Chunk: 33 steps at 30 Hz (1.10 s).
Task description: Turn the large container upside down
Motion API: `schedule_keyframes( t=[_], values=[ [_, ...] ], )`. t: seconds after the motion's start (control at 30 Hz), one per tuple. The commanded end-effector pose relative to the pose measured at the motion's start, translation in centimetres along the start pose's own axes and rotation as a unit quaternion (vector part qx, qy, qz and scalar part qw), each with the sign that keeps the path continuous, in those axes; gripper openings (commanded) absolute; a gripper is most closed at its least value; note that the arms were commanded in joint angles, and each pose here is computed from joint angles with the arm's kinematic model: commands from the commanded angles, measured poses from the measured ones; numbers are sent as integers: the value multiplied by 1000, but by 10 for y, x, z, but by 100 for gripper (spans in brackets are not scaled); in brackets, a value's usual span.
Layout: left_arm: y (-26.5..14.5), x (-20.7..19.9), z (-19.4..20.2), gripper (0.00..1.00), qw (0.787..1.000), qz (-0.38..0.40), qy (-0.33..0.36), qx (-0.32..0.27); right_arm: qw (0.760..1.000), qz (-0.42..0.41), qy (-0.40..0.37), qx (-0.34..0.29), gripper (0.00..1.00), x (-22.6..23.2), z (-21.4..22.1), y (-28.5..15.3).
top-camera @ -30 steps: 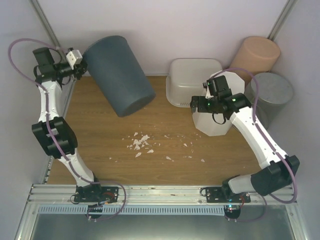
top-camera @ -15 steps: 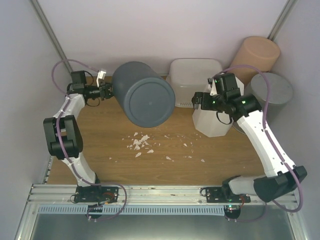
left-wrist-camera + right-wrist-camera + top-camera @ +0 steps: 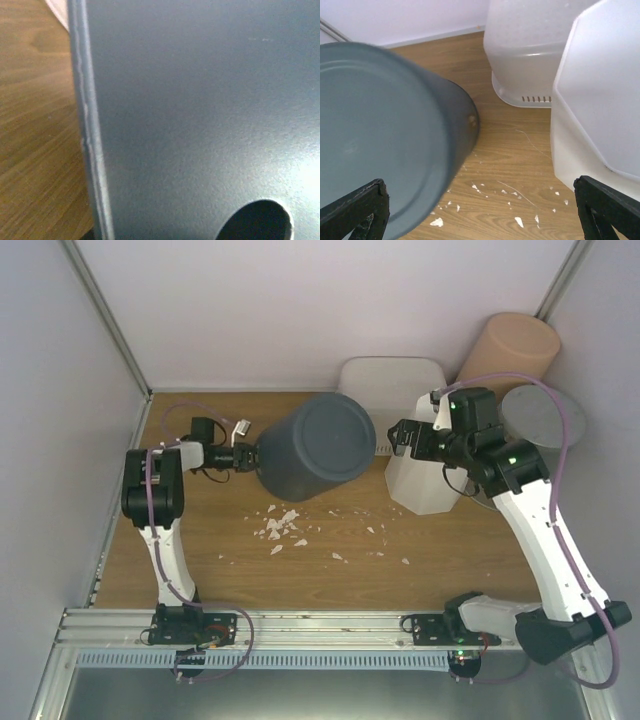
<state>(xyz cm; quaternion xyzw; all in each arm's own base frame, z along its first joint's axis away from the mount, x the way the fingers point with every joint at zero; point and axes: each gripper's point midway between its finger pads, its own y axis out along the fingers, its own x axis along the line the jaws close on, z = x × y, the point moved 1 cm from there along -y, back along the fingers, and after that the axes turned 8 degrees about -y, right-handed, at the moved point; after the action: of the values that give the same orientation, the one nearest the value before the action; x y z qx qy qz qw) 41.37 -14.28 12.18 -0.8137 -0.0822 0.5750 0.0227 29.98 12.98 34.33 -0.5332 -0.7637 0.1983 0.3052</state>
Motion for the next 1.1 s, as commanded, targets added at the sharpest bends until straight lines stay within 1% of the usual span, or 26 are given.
schedule_keyframes(
  t=[0.0,0.2,0.33,0.53,0.67,0.7,0.73,0.8,0.83,0.9,0.93,0.97,1.0,1.03,1.07],
  values=[
    [19,-18,1,0,997,58,-28,29,999,-32,6,-23,100,12,-12,-11],
    [55,-3,15,0,994,59,-69,68,999,-38,-3,-30,100,16,-16,-12],
    [73,10,18,0,992,57,-80,81,999,-29,-6,-30,100,14,-16,-16],
    [97,30,34,0,987,46,-110,104,999,-20,-7,-29,100,11,-13,-23],
    [116,39,40,2,984,42,-122,119,999,-25,-7,-29,100,13,-12,-23],
    [121,40,40,4,984,40,-124,123,999,-26,-6,-28,100,13,-12,-23],
    [124,41,40,11,984,37,-124,124,999,-28,-6,-27,100,13,-12,-22],
    [132,39,39,17,984,34,-122,127,999,-29,-6,-26,100,14,-12,-22],
    [135,38,38,21,984,32,-120,127,999,-30,-5,-27,100,14,-12,-23],
    [138,39,34,37,985,20,-119,123,999,-30,-6,-26,100,14,-11,-23],
    [138,40,31,42,986,12,-119,117,999,-30,-6,-24,100,14,-10,-22],
    [138,40,28,59,987,5,-117,112,999,-32,-5,-22,100,14,-9,-21],
    [137,41,25,73,988,-3,-116,106,999,-35,-5,-19,100,15,-6,-20],
    [136,41,22,79,988,-11,-113,100,999,-41,-5,-15,100,16,-4,-18],
    [135,41,19,82,989,-20,-108,95,999,-45,-6,-11,100,17,-1,-16]
  ],
)
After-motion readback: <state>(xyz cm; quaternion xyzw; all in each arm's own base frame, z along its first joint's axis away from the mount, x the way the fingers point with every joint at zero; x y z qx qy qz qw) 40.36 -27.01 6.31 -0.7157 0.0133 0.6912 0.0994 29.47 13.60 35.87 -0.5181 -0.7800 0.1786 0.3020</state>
